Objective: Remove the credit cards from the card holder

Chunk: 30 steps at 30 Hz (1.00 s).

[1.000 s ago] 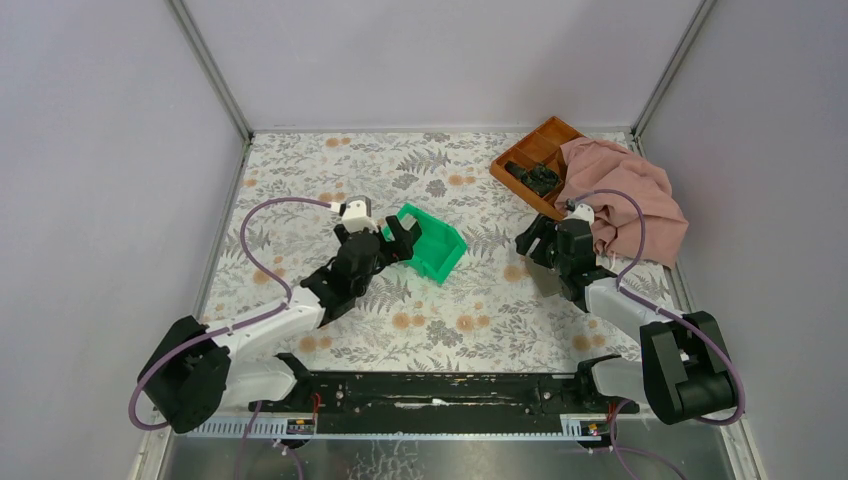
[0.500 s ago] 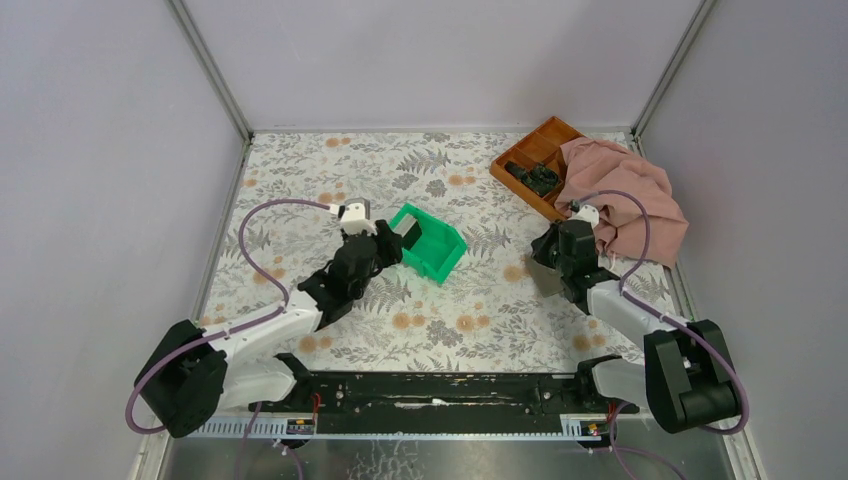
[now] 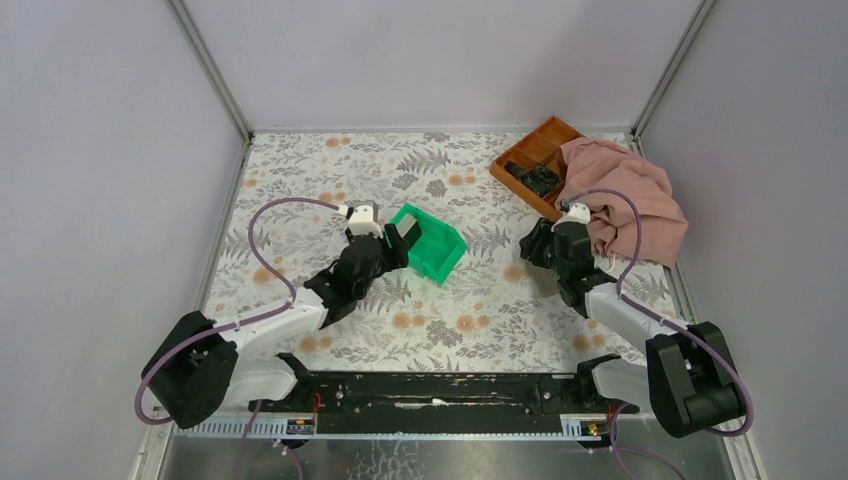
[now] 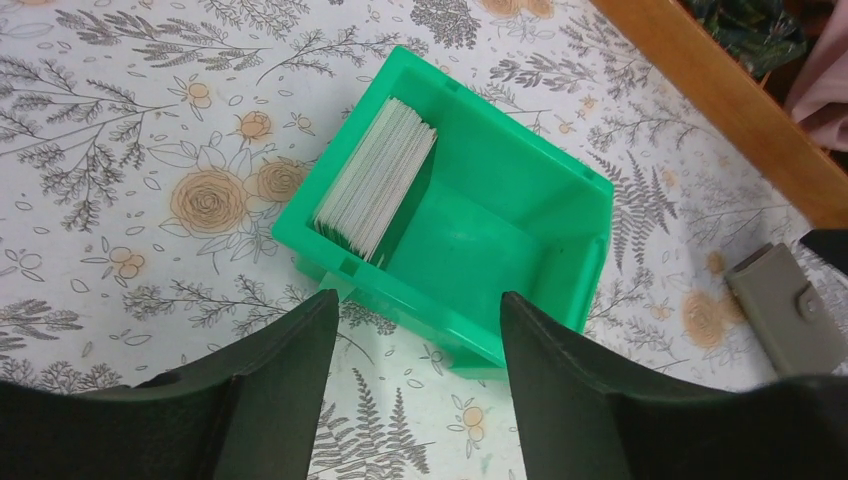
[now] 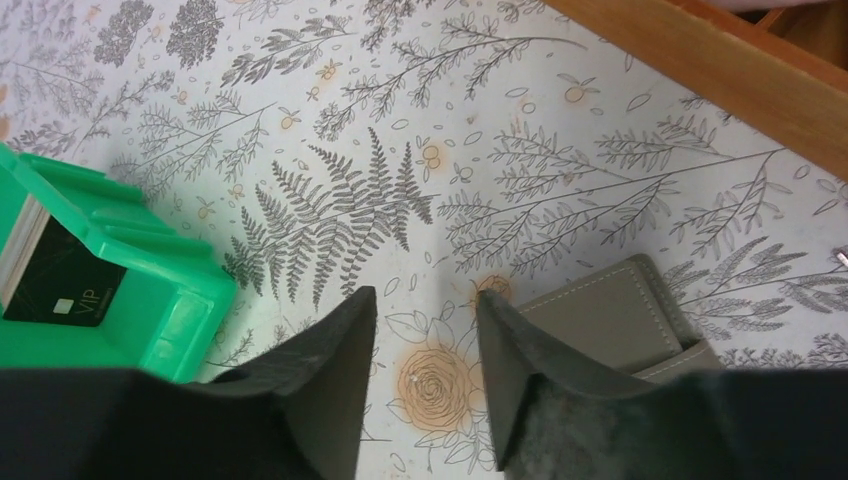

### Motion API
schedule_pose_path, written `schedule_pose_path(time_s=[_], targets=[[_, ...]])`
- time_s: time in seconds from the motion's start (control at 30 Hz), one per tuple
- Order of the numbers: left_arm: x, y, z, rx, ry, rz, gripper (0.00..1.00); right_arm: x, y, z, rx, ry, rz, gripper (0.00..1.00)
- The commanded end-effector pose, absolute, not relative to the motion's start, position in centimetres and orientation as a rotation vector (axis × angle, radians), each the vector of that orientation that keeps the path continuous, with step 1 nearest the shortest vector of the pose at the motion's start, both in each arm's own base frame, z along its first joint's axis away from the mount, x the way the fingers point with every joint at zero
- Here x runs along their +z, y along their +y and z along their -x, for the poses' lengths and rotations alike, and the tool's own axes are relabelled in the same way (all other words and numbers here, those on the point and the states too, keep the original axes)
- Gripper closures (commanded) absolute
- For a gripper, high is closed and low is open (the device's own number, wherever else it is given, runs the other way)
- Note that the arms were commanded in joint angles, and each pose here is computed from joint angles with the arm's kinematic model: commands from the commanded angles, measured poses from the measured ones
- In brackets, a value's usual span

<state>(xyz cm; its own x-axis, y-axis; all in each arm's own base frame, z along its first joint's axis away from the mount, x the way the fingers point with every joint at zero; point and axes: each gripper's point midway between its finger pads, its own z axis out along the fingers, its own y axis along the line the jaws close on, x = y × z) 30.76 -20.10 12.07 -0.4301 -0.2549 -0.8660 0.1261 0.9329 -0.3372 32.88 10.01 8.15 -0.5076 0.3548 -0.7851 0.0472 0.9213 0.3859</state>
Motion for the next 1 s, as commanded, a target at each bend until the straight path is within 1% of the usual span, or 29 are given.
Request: schedule_pose_path(time_s=[0.0,0.07,0.1,0.13,0.17,0.23,0.27,0.3,0.33,0.37,0.4,0.47,0.53,0.67,0.83,0.97], targets=[[14.1,-20.9,-31.5,-0.461,1.914,0.092,0.29,9.6,10.3,-33.9,0.352,2.048,-0.250,0.63],[14.3,-21.2,-31.4,-0.477,1.909,0.077,0.27,9.1,9.0,-33.8,0.262,2.071,-0.299,0.83],[14.4,-21.4,-31.3,-0.492,1.903,0.067,0.25,8.9,8.1,-33.7,0.203,2.081,-0.338,0.88],[14.6,-21.7,-31.2,-0.509,1.898,0.055,0.24,8.8,7.2,-33.6,0.151,2.084,-0.376,0.89],[14.8,-22.0,-31.0,-0.527,1.888,0.041,0.22,8.7,6.4,-33.5,0.105,2.084,-0.407,0.86],[15.2,-22.7,-30.6,-0.557,1.878,-0.001,0.15,8.5,5.8,-33.4,0.067,2.084,-0.436,0.67],[15.3,-23.1,-30.5,-0.566,1.875,-0.015,0.13,8.4,6.0,-33.5,0.078,2.088,-0.428,0.61],[15.3,-23.2,-30.5,-0.569,1.878,-0.020,0.12,8.4,6.4,-33.5,0.103,2.094,-0.412,0.56],[15.2,-23.4,-30.5,-0.571,1.881,-0.021,0.12,8.4,7.1,-33.7,0.140,2.096,-0.386,0.53],[14.9,-23.4,-30.6,-0.564,1.891,-0.015,0.12,8.4,7.7,-33.8,0.173,2.099,-0.360,0.52],[14.7,-23.3,-30.7,-0.552,1.899,-0.006,0.15,8.4,8.4,-33.8,0.203,2.104,-0.329,0.54],[14.0,-22.9,-31.1,-0.512,1.924,0.022,0.20,8.3,9.1,-33.9,0.220,2.109,-0.299,0.60],[13.3,-22.3,-31.3,-0.458,1.948,0.047,0.23,8.3,9.5,-33.9,0.222,2.115,-0.278,0.62],[12.8,-20.3,-31.9,-0.337,1.970,0.132,0.23,8.0,9.8,-34.0,0.229,2.129,-0.270,0.61],[12.9,-19.5,-32.4,-0.290,1.958,0.194,0.24,7.6,10.2,-34.0,0.245,2.145,-0.262,0.57],[12.5,-18.5,-33.8,-0.218,1.965,0.249,0.25,7.2,10.4,-34.1,0.252,2.159,-0.260,0.56]])
